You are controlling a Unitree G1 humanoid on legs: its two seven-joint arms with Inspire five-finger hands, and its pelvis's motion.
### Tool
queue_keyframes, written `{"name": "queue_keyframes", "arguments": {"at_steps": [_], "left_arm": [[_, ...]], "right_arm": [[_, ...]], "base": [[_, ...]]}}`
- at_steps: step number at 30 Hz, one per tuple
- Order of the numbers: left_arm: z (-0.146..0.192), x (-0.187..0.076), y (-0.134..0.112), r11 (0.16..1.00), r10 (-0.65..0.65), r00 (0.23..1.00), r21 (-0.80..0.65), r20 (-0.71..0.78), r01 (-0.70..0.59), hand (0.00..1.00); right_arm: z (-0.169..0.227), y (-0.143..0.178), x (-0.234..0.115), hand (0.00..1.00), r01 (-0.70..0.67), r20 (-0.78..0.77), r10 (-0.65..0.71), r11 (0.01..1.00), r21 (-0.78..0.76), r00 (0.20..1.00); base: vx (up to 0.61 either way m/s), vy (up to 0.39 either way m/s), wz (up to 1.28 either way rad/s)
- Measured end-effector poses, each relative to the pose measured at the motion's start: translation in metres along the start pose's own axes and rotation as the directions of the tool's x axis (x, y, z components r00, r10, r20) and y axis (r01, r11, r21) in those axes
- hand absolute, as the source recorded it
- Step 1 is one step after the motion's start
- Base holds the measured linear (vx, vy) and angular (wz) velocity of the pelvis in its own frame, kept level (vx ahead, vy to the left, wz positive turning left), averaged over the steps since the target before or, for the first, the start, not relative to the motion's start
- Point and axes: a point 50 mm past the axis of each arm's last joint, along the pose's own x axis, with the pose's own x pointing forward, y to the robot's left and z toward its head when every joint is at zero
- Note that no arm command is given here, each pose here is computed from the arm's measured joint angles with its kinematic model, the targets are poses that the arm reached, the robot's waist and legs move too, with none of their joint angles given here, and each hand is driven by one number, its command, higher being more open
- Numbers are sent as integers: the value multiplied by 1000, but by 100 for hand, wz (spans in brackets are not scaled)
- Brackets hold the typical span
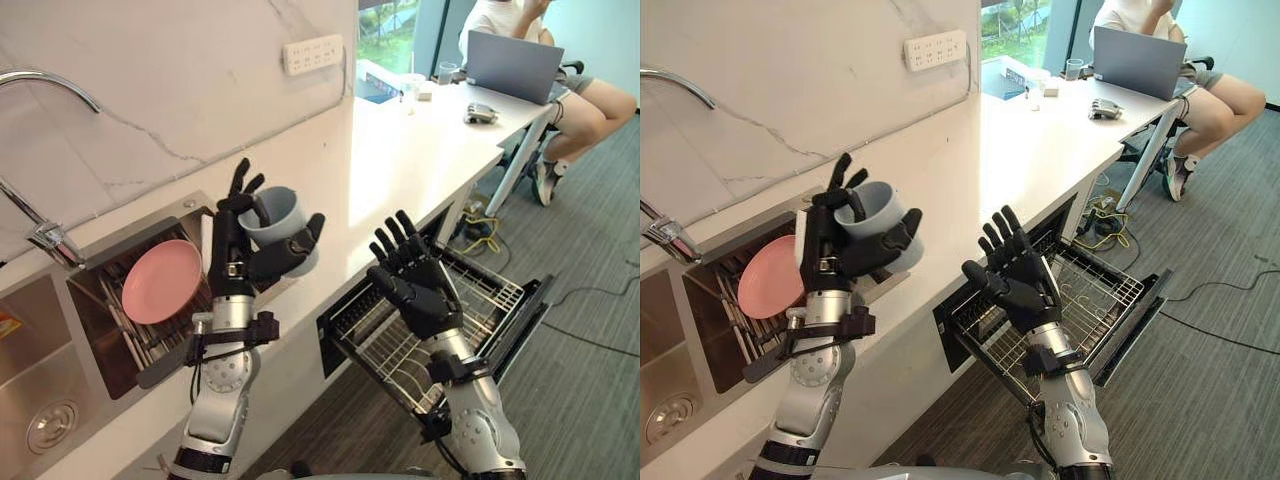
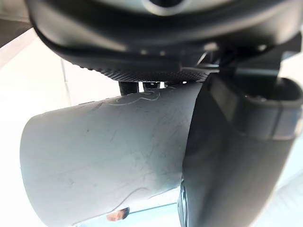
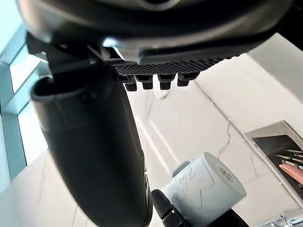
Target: Walk over to the sink, pick up the cup, carry it to the dishwasher, place the cup inside the dishwasher, then close the dishwasher door
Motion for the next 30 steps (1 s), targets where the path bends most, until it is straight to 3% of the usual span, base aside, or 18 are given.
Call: {"name": "queue_keyframes", "arguments": {"at_steps": [4,9,16,23,30], "left_arm": [[-14,-1,0,999,-37,996,-33,-78,35,0],[-21,-4,-9,994,-105,986,-57,-131,99,0],[-24,-4,-10,991,-129,978,-53,-163,122,0],[-28,-7,-20,982,-187,961,-71,-204,176,0],[-30,-10,-26,972,-220,949,-136,-224,194,0]], "right_arm": [[14,9,3,100,-129,-21,127,989,-78,992],[24,16,9,100,-193,-66,182,953,-232,981],[30,15,18,100,-126,-52,116,936,-329,992],[30,11,21,100,-38,-90,-14,835,-550,996],[26,15,23,100,-65,-115,0,827,-559,993]], "base": [[-54,-90,-5],[-60,-19,0],[-5,18,4],[8,8,11],[0,0,0]]}}
